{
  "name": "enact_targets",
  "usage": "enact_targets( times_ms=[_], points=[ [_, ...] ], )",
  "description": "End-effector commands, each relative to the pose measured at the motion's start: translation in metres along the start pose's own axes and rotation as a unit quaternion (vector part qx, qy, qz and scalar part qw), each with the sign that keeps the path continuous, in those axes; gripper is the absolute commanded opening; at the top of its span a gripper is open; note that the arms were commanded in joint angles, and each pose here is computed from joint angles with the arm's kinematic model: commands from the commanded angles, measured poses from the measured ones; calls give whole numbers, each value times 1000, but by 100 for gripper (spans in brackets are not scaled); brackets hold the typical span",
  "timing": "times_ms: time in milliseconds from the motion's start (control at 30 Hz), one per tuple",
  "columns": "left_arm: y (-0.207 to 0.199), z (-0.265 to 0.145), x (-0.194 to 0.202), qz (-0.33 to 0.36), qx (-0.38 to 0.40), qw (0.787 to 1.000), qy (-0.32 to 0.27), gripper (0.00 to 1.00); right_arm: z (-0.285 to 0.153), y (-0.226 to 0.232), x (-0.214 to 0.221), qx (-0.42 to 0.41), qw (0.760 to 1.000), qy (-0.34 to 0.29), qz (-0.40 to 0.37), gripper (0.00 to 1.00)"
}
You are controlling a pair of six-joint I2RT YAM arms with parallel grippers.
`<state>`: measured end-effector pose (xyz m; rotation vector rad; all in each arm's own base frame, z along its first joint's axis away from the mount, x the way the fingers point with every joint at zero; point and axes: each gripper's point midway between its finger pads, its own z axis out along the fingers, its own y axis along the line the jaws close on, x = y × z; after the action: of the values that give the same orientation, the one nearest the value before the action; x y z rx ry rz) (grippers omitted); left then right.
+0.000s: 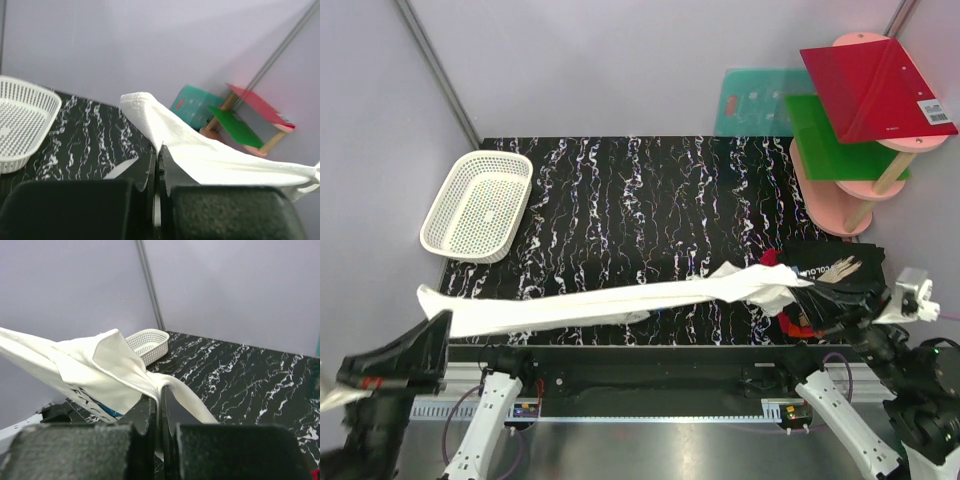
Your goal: Fold and stack the t-shirts
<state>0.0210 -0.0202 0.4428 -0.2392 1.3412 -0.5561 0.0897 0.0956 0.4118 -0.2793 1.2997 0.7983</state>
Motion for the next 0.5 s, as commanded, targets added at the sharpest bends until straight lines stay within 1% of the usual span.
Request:
enact_targets(
  times_ms=[0, 33, 67, 100, 167, 200, 233, 267, 300, 333, 367, 400, 433, 467],
  points=[
    [-13, -28, -41, 46, -10, 997, -67, 0, -19, 2, -41, 25, 996, -66, -52, 0],
    [-13, -24, -44, 46, -16, 997, -65, 0, -18, -2, -42, 35, 996, -69, -51, 0],
    [-10, -8, -41, 45, -27, 998, -46, 0, -12, -10, -43, 56, 995, -69, -42, 0],
    [-6, 2, -39, 42, -41, 998, -38, 0, -8, -28, -41, 100, 992, -72, -38, 0],
    [12, 39, -19, 43, -78, 996, 8, 0, 10, -45, -39, 133, 988, -71, -36, 0],
    [20, 54, -10, 40, -93, 995, 23, 0, 17, -58, -36, 164, 984, -70, -32, 0],
    [33, 78, 8, 42, -111, 992, 47, 0, 30, -65, -34, 172, 982, -74, -31, 0],
    [42, 101, 24, 40, -127, 988, 76, 0, 50, -78, -19, 193, 980, -45, -28, 0],
    [48, 119, 30, 41, -135, 987, 82, 0, 61, -91, -10, 218, 975, -32, -30, 0],
    [62, 137, 55, 40, -151, 981, 116, 0, 76, -99, -10, 227, 973, -35, -31, 0],
    [74, 160, 75, 38, -172, 973, 151, 0, 100, -121, 15, 260, 965, 9, -43, 0],
    [83, 177, 89, 35, -181, 969, 164, 0, 112, -132, 26, 276, 959, 28, -52, 0],
    [96, 198, 109, 35, -200, 959, 195, 0, 137, -151, 50, 296, 951, 63, -69, 0],
    [103, 209, 122, 34, -209, 955, 210, 0, 146, -165, 61, 318, 942, 77, -78, 0]
  ],
)
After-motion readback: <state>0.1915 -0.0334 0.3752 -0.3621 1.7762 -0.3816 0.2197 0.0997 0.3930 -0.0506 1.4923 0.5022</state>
